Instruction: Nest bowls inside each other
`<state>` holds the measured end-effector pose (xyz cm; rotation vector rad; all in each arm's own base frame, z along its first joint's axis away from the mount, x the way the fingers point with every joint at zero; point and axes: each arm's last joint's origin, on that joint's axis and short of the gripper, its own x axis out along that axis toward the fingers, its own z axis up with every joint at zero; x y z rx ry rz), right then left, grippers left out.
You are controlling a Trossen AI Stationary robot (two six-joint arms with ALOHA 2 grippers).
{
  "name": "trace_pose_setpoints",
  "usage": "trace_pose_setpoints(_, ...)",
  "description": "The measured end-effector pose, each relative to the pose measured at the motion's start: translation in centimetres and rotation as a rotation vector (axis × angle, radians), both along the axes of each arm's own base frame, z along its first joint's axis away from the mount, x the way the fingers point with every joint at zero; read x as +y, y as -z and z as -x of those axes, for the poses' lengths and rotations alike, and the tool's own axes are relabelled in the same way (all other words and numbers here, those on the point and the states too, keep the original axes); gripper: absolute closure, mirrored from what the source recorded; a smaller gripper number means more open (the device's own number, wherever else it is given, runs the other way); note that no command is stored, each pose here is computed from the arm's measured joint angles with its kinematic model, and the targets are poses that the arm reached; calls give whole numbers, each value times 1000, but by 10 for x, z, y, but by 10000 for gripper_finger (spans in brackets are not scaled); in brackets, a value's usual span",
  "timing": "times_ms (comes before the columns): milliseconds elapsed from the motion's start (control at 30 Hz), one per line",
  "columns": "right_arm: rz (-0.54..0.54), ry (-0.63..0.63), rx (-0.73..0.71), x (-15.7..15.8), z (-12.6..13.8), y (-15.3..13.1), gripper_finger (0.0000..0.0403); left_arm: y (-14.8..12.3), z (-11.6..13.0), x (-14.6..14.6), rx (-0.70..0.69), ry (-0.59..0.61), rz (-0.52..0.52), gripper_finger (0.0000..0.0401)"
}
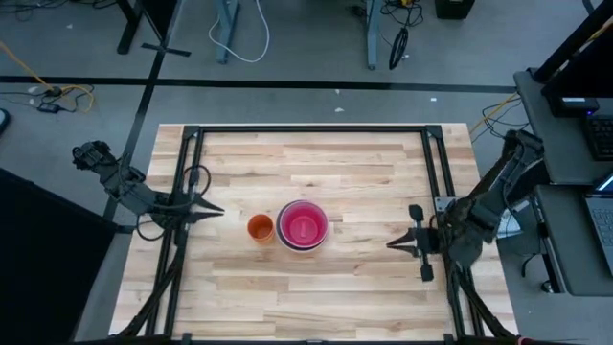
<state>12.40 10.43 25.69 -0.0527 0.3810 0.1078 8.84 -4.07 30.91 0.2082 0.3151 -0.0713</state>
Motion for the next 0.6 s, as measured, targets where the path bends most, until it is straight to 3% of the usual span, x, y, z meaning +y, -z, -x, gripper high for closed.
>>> trace_pose_setpoints(267,19,-82,-40,-30,-8,-9,403,-1,-4,11,-4,-96,-47,380)
trace_pose_setpoints(600,54,-59,-34,-65,-16,-11,403,9,-4,20,2,-130,-41,399)
